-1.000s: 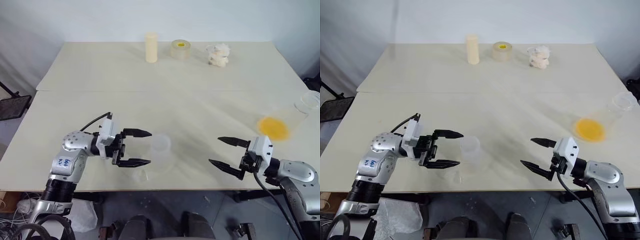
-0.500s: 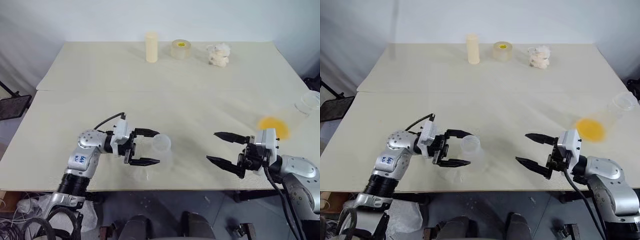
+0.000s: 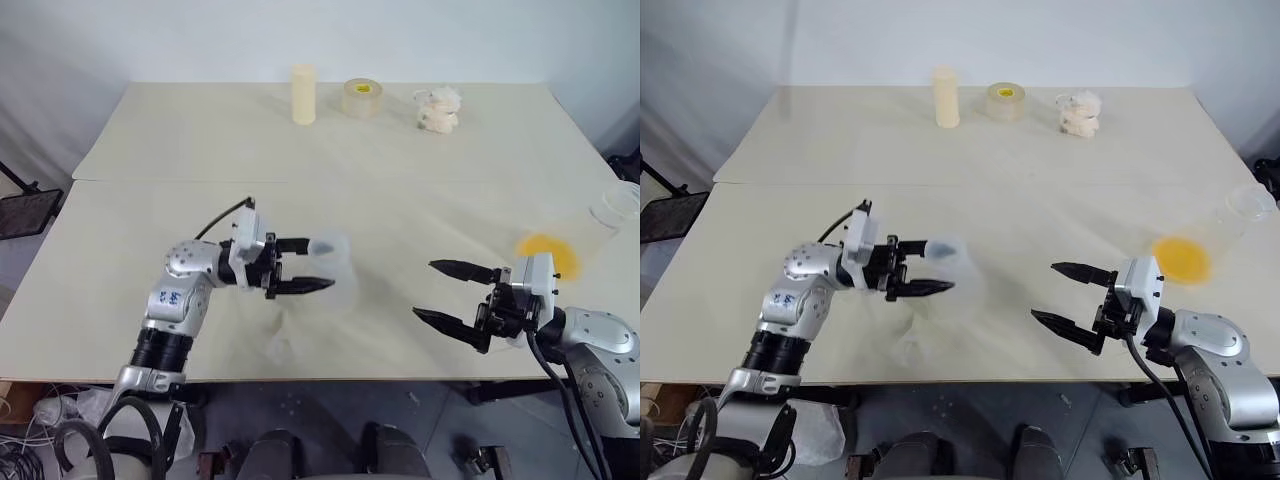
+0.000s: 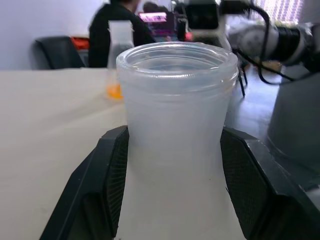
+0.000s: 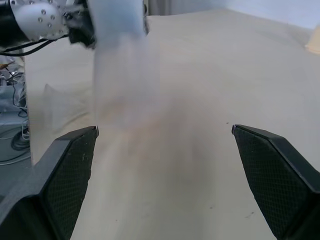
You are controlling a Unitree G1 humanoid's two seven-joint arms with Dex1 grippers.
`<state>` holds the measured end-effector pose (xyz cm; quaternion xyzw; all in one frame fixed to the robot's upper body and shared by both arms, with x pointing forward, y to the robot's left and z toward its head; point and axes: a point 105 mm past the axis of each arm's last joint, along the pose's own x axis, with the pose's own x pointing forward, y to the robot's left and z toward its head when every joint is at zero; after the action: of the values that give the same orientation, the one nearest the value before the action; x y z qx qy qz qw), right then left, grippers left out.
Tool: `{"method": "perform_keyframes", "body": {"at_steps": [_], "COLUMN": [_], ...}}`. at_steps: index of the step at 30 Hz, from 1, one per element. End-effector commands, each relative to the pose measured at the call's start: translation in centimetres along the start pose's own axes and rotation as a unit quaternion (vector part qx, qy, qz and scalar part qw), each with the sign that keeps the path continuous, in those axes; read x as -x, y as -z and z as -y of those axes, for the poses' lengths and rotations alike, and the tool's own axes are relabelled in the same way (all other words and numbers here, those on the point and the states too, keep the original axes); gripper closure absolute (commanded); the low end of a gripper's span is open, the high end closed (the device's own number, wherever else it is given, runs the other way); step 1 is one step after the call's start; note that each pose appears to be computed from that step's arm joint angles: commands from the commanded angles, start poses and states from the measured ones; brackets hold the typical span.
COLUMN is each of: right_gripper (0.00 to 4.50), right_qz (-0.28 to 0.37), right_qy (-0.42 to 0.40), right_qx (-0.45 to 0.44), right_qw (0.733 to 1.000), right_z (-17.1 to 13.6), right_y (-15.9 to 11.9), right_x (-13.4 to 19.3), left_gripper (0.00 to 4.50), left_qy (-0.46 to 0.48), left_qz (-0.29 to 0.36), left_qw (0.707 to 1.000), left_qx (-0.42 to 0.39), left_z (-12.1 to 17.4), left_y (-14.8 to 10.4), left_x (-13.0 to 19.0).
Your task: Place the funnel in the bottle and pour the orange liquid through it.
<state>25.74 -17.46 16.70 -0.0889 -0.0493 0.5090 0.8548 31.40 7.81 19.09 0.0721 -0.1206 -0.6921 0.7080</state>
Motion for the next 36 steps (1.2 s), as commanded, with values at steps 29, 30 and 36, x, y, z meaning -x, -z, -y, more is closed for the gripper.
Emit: {"method": "perform_keyframes", "body": {"at_steps": [29,30,36], "right_gripper": [0.00,0.00,0.00], "right_qz": [0.014,0.014,0.015], "right_qy": [0.082,0.083,0.087], "right_qx": [0.042,0.043,0.045], "right_qw": [0.996,0.996,0.995], "right_z": [0.1,0.1,0.1], "right_y": [-0.9,-0.9,-1.0], "right_x": [1.5,1.5,1.5], "left_gripper": [2.07,2.07,1.09], "left_qy": [-0.090,-0.089,-0.073], "left_qz": [-0.045,-0.047,-0.056], "left_qw": [0.994,0.994,0.995], "left_qx": [-0.029,-0.029,-0.027], "left_z": [-8.1,-8.1,-7.7], "left_y": [1.1,1.2,1.6], "left_x": [-10.5,-10.7,-11.0]}}
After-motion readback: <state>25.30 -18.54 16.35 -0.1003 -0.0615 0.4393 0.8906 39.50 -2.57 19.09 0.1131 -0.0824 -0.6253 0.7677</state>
